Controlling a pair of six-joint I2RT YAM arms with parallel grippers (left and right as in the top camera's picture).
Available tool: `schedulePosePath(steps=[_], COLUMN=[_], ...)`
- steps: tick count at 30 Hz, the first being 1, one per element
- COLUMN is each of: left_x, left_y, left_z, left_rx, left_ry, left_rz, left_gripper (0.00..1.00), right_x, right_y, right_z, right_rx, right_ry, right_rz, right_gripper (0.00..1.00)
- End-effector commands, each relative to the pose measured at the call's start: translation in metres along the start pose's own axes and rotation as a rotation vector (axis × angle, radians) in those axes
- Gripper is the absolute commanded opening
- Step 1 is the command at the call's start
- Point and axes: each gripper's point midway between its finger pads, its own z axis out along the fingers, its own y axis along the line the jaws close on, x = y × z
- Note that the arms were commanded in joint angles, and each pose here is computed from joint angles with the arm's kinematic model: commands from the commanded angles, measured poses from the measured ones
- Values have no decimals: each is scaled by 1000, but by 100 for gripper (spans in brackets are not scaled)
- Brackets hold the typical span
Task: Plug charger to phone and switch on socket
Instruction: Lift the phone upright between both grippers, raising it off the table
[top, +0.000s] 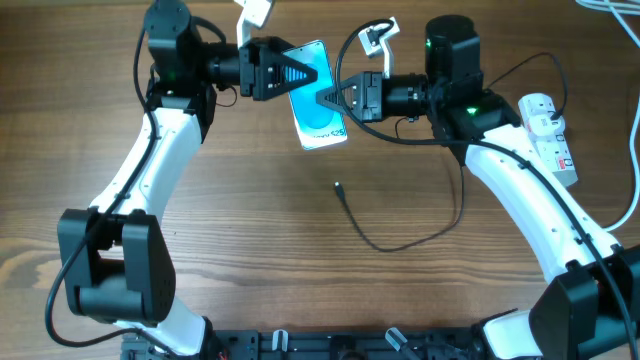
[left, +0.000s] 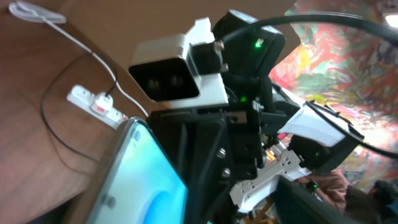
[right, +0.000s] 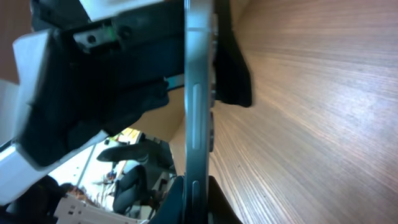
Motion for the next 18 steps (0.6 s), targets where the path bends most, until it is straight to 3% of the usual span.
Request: schedulePosePath(steps=[1,3,10,12,14,16,18], left_x=[-6,-6,-9,-17,-23,-25,-25], left_y=[-20,-20,-32,-43,-51,-54,-54], left_z=[3,4,6,6,6,6,6], left_rx=[16,17,20,12,8,7,7], left_ry=[22,24,25,1,-20,-29,-31], left_rz=[-126,-161,-109,-61,-35,-23,-23], left_gripper=[51,45,50,45,34,17,9], right_x=[-12,-21,-44,-43,-42,-43,-40], right_y=[12,12,15,15,14,15,16], right_z=[-2,-3,-5,-5,-5,-5,-4], right_rx=[-15,-4,19,16,18,16,5], right_ry=[-29,-64,-162,-158,-156,-157,-144], right_rz=[-31,-40,-80,-77,-73,-65,-65], right_gripper=[4,4,4,4,4,4,4])
